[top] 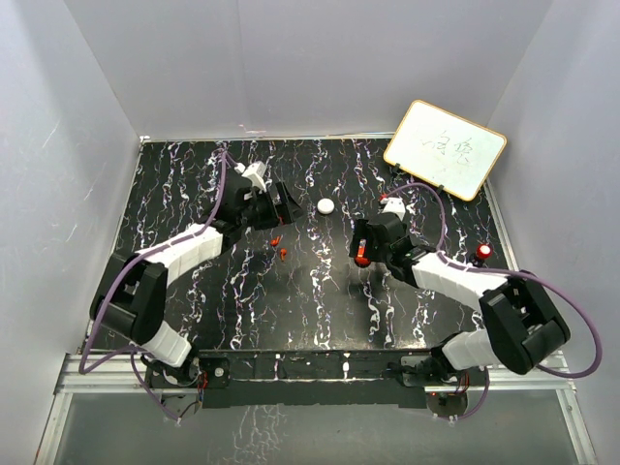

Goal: Insert the wireless bluetooth earbuds into the charging case
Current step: Place the charging case at the center of the board, then move the charging case to the center of the board.

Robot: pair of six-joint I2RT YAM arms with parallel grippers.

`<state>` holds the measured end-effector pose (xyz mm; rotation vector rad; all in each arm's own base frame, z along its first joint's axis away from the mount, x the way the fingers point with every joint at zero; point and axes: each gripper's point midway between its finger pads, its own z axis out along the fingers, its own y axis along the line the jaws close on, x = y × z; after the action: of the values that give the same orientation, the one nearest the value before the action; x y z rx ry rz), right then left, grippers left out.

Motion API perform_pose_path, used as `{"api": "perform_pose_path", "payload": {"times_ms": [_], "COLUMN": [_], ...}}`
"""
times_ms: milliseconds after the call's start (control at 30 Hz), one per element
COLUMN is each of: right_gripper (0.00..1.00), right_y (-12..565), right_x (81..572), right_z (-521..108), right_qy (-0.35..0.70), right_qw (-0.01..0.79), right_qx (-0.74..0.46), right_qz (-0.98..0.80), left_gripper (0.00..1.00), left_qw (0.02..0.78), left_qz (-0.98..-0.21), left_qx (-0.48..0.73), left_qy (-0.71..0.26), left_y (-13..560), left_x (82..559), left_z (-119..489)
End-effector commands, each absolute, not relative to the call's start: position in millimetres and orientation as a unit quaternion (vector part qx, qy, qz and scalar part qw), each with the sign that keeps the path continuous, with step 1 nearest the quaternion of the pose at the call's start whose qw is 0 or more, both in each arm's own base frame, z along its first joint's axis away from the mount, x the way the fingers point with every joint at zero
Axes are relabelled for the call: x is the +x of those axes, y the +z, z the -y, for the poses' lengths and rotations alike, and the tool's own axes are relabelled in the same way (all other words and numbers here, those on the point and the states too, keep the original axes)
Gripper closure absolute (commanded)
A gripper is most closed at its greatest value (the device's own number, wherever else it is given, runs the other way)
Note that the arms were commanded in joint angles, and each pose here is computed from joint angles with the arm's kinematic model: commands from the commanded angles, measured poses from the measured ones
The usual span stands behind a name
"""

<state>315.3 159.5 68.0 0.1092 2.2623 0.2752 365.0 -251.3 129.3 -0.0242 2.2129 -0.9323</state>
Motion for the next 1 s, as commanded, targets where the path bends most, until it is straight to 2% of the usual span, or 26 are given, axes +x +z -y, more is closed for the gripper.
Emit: {"api": "perform_pose_path", "payload": {"times_ms": [0, 967], "right_gripper": [0.20, 0.25], "right_y": [62.2, 51.6], "right_x": [322.8, 321.4], "right_z": [-164.6, -224.4], "right_qy": [0.133, 0.222], "right_qw": [0.412, 0.381], "right_qx": [0.059, -0.004], "right_qz": [-0.899, -0.898], "left_gripper": [0.02, 0.02], "left_qw": [0.399, 0.372], "left_qz": [-0.834, -0.853], "left_qx": [0.017, 0.046], "left_qy": [-0.381, -0.363], "left_y": [165.2, 145.7], "left_x": [355.9, 328.8], "left_z": [254.2, 257.3]}}
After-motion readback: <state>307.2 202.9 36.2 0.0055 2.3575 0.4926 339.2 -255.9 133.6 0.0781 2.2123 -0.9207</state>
